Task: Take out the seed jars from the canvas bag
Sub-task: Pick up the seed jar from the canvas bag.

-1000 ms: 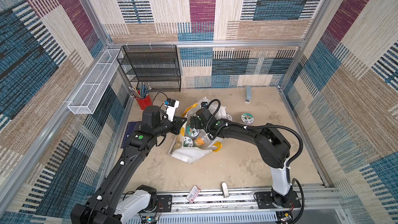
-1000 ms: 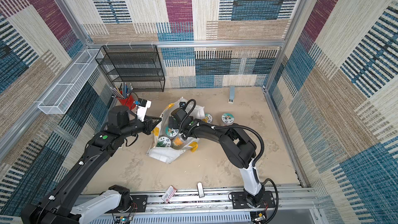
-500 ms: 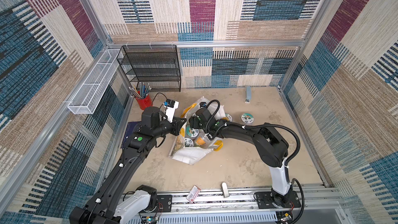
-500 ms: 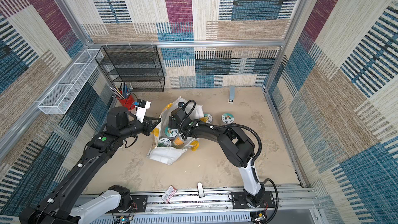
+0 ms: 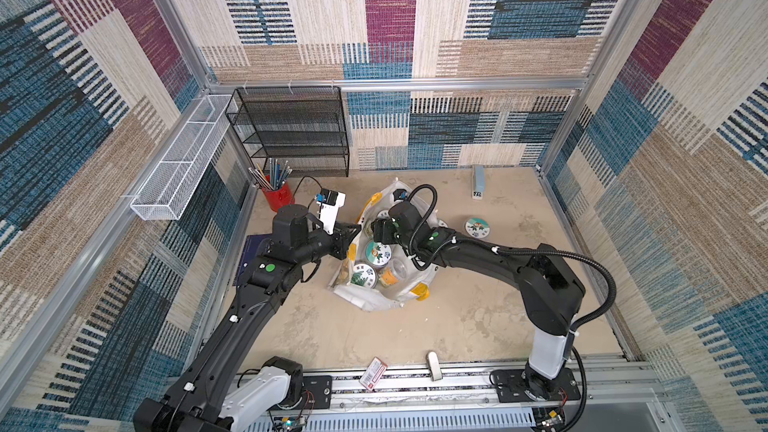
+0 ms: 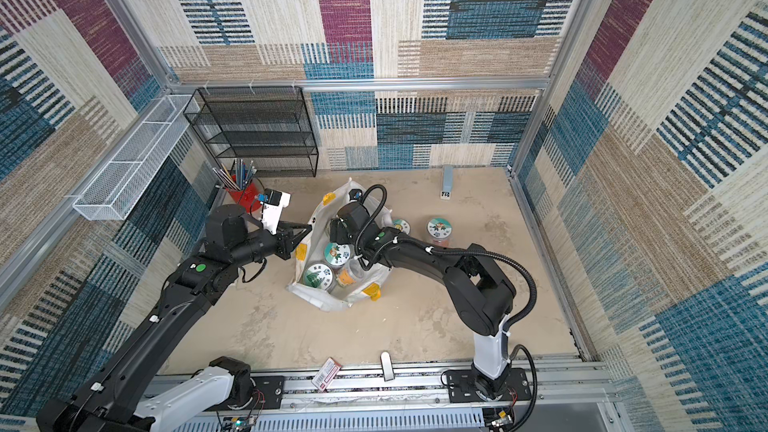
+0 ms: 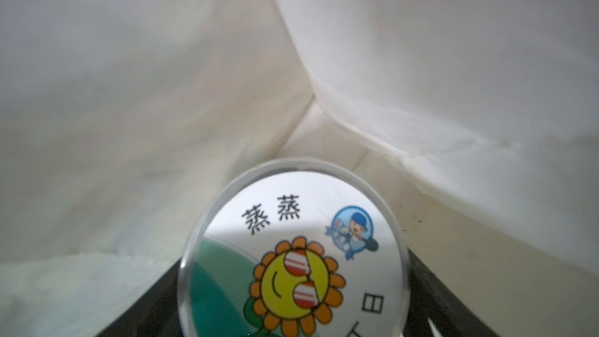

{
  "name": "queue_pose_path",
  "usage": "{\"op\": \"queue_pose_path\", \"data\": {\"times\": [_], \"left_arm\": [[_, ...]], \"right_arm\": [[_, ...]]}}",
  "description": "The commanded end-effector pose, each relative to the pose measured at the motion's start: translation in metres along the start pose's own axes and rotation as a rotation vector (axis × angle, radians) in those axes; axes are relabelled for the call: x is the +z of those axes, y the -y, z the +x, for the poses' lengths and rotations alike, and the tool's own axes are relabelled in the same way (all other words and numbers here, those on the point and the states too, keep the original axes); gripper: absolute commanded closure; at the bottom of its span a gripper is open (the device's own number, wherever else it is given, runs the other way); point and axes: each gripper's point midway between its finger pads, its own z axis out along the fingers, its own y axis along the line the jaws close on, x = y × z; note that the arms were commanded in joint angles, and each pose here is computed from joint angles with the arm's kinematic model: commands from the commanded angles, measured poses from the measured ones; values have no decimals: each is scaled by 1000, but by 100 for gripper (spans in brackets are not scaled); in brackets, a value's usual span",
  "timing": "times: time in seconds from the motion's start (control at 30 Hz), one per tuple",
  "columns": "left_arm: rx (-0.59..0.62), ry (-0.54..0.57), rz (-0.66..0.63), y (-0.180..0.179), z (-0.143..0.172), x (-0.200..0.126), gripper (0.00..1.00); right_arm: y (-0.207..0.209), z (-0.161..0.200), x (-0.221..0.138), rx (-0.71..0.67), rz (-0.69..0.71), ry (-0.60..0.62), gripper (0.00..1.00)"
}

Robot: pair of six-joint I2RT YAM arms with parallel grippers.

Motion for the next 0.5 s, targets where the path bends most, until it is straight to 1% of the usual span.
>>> {"op": "queue_pose_path", "data": {"times": [0.0, 0.1, 0.33, 0.47], "left_arm": [[3, 51, -8, 0, -15, -2, 100], [-20, 52, -20, -1, -18, -2, 100], [-93, 72, -74, -9, -30, -3, 100], [-127, 64, -111, -16, -30, -2, 100]], "right_arm": [[-17, -27, -15, 9, -66, 74, 27], [-21, -30, -22, 4, -87, 71, 27], [-27, -28, -27, -3, -96, 52, 27], [-24, -36, -40, -6, -82, 80, 27]]}}
